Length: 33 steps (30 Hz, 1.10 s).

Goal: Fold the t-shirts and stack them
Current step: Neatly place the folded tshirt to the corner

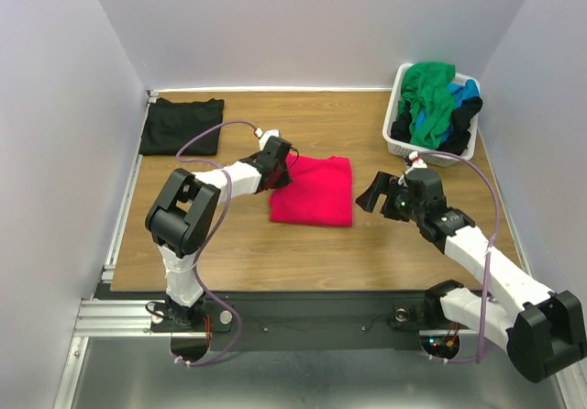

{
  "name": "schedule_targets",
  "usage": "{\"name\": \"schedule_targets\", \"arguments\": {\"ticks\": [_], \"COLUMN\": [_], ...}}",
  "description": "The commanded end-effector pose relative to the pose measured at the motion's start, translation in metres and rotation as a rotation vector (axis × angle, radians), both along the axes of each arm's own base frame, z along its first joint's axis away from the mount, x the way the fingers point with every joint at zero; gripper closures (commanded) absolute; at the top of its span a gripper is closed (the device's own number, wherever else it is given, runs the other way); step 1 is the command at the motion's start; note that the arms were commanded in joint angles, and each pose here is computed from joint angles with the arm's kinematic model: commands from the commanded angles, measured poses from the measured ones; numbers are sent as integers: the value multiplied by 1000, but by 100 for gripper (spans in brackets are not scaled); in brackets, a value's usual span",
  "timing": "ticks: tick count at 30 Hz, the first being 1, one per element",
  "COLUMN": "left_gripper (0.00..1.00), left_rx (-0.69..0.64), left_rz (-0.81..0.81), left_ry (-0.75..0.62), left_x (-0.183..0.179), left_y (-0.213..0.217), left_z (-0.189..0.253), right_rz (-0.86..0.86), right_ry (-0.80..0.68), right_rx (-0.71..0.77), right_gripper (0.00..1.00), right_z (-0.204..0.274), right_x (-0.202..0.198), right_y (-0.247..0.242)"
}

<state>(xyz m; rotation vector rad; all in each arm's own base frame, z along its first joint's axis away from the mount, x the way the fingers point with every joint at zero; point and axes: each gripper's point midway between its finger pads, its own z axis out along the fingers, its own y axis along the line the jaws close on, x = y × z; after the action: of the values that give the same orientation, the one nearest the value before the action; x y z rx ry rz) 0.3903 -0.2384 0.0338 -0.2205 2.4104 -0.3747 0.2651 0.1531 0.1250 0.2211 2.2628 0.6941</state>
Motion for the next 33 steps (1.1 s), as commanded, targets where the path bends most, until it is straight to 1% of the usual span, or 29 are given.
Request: {"name": "schedule_targets", "arguments": {"ticks": [1,2,3,5,6,8,9,11,12,13,15,16,17,18,20,25,28,31,33], "left_gripper": [100,100,100,100,100,100,100,100,100,100,100,100,100,100,100,100,100,100,100], "left_rx": [282,385,411,498,557,600,648,680,669,696,685,721,728,739,785,794,788,812,820], "left_rz": [43,52,71,91,94,100,91,81,84,54,75,51,51,78,71,123,130,132,135], "left_ry": [3,-8,-53,-80,-110,-137,-163,-185,-201,-209,-226,-228,-235,-253,-257,-306,-343,-337,-348], "left_x": [11,15,29,39,47,55,62,71,82,87,102,107,112,120,129,162,175,184,186], "left_y": [41,58,58,70,77,85,91,102,110,119,139,148,155,169,185,228,240,248,251], "left_z": [9,16,36,50,67,82,98,114,125,133,149,153,158,170,178,211,226,227,236], "right_rz": [-30,-36,-37,-35,-37,-37,-44,-57,-66,-67,-69,-63,-86,-92,-100,-117,-134,-136,-139], "right_ry": [-47,-50,-58,-66,-67,-81,-76,-84,-83,-88,-93,-95,-102,-102,-106,-122,-131,-138,-139], "right_rx": [-15,-19,-21,-30,-37,-47,-61,-69,-79,-85,-96,-104,-119,-121,-128,-137,-146,-148,-150], "right_gripper": [0,0,0,0,0,0,0,0,0,0,0,0,0,0,0,0,0,0,0], "right_z": [6,6,7,8,6,7,3,2,0,0,0,0,0,-1,0,1,2,4,4], "right_x": [4,4,4,4,4,3,1,1,0,0,1,0,2,2,3,2,2,3,3], "right_y": [-6,-8,-8,-10,-11,-13,-16,-20,-22,-24,-25,-25,-30,-32,-33,-38,-42,-42,-43]}}
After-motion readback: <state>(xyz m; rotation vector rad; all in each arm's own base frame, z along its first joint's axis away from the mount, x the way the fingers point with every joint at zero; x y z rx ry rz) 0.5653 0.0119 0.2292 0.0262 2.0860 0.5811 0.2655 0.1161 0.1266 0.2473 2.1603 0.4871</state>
